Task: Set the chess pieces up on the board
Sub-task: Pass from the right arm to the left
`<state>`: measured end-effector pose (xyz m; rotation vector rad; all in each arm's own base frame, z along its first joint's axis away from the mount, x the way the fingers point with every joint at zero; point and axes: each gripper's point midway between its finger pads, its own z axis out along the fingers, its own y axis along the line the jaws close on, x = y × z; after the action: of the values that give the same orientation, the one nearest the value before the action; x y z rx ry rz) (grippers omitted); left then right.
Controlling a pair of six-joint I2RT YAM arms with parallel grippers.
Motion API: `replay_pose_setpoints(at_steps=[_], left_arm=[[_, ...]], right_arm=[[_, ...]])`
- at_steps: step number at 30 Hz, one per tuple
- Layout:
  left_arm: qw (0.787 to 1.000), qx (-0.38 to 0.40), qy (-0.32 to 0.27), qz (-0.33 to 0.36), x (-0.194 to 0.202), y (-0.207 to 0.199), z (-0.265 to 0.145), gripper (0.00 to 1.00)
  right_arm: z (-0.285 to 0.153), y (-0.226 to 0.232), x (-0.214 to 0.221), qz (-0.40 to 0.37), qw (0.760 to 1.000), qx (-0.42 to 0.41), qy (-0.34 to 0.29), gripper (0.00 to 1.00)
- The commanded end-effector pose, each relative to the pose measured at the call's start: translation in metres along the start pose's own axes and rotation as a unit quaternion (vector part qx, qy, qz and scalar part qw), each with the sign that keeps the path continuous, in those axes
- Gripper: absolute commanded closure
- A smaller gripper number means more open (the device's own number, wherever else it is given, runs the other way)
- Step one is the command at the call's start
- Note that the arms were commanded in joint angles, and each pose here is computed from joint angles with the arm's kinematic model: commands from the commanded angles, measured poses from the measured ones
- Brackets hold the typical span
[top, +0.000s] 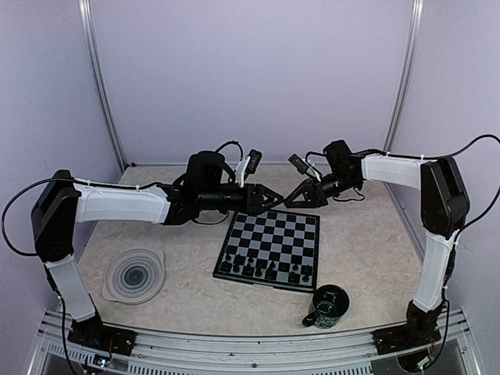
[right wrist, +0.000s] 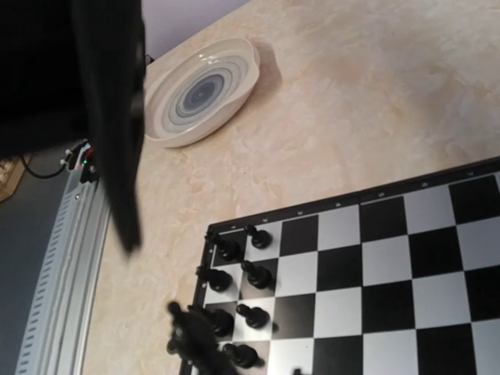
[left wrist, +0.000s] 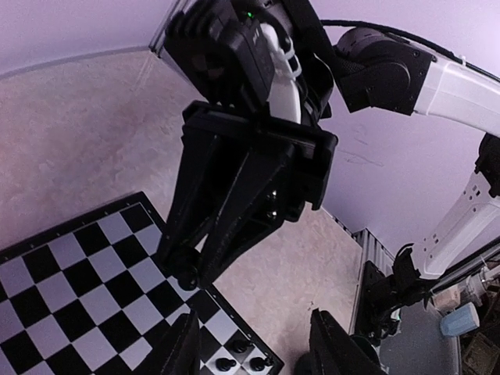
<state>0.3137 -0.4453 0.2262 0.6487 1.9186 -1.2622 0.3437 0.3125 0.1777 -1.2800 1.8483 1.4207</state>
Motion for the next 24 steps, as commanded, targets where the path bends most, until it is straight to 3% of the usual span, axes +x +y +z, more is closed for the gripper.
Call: replay_pose_setpoints(at_steps=[1, 12, 19, 24], left_arm=[[1.000, 0.015, -0.005, -0.020, -0.017, -0.013, 0.008, 0.54], [0.999, -0.030, 0.022, -0.039, -0.004, 0.009, 0.021, 0.66], [0.997, -0.054, 0.035, -0.030, 0.001, 0.017, 0.027, 0.62], [0.998, -0.049, 0.040, -0.031, 0.003, 0.017, 0.032, 0.68]], right_arm=[[-0.002, 0.015, -0.007, -0.019, 1.000, -0.018, -0.012, 0.85], [-0.003, 0.022, -0.009, -0.024, 0.999, -0.027, -0.014, 0.84], [-0.001, 0.025, -0.008, -0.028, 0.999, -0.028, -0.011, 0.84], [0.000, 0.026, -0.006, -0.033, 0.999, -0.024, -0.004, 0.84]])
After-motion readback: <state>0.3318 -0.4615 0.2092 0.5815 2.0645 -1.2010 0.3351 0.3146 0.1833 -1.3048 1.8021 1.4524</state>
